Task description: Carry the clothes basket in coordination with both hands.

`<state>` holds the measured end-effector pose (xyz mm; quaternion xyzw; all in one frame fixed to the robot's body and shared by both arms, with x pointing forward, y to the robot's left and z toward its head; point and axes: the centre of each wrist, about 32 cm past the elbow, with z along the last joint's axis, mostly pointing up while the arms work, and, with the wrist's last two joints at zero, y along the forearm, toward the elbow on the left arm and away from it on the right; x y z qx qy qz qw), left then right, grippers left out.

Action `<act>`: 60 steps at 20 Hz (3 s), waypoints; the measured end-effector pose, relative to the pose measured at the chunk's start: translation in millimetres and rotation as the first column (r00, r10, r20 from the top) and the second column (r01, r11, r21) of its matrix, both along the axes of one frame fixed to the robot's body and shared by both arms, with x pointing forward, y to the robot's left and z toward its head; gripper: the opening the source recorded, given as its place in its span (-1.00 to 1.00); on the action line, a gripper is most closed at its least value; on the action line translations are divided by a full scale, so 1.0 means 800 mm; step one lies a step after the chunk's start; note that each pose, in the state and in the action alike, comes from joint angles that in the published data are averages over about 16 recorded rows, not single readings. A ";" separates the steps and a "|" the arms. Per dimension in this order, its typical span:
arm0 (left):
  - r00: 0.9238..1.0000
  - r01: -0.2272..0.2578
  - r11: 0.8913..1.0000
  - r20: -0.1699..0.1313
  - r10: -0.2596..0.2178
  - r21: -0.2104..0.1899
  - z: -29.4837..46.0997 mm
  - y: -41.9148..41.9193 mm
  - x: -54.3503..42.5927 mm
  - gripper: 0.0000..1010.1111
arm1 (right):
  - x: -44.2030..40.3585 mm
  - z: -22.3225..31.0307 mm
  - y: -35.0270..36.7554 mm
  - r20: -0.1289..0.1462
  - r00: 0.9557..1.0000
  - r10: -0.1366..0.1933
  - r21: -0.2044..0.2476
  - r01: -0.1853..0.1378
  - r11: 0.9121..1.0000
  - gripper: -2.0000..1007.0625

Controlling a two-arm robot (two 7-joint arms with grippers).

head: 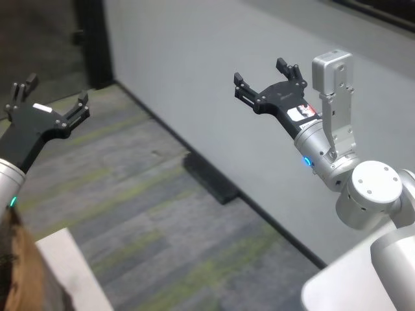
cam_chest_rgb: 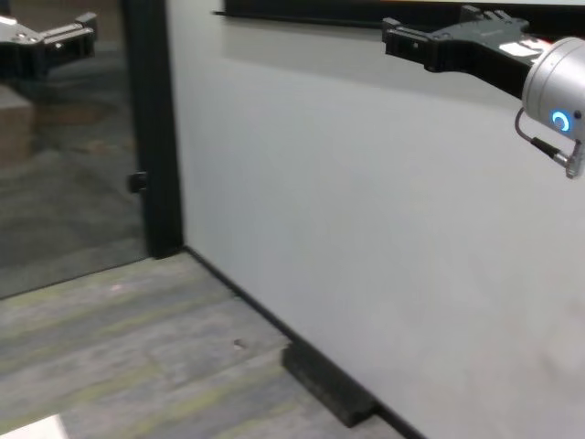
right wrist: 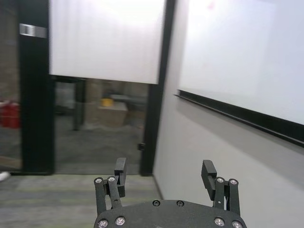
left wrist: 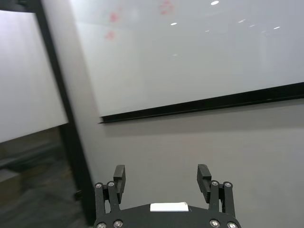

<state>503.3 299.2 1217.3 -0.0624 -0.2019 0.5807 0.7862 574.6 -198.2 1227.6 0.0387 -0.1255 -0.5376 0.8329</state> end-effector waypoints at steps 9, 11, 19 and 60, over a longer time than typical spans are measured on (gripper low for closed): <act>1.000 0.000 1.000 0.000 0.000 0.000 -0.0001 0.000 0.000 0.98 | 0.000 0.0000 0.0000 0.000 1.000 0.000 0.000 0.000 1.000 0.99; 1.000 0.000 1.000 0.000 0.000 0.000 -0.0001 0.000 0.000 0.98 | 0.000 0.0000 0.0000 0.000 1.000 0.000 0.000 0.000 1.000 0.99; 1.000 0.000 1.000 0.001 0.000 0.000 -0.0001 0.000 0.000 0.98 | 0.000 0.0000 0.0000 0.000 1.000 0.000 0.000 0.000 1.000 0.99; 1.000 0.000 1.000 0.001 0.000 0.000 0.0000 0.000 0.000 0.98 | 0.000 0.0001 -0.0001 0.000 1.000 0.000 0.000 0.000 1.000 -0.88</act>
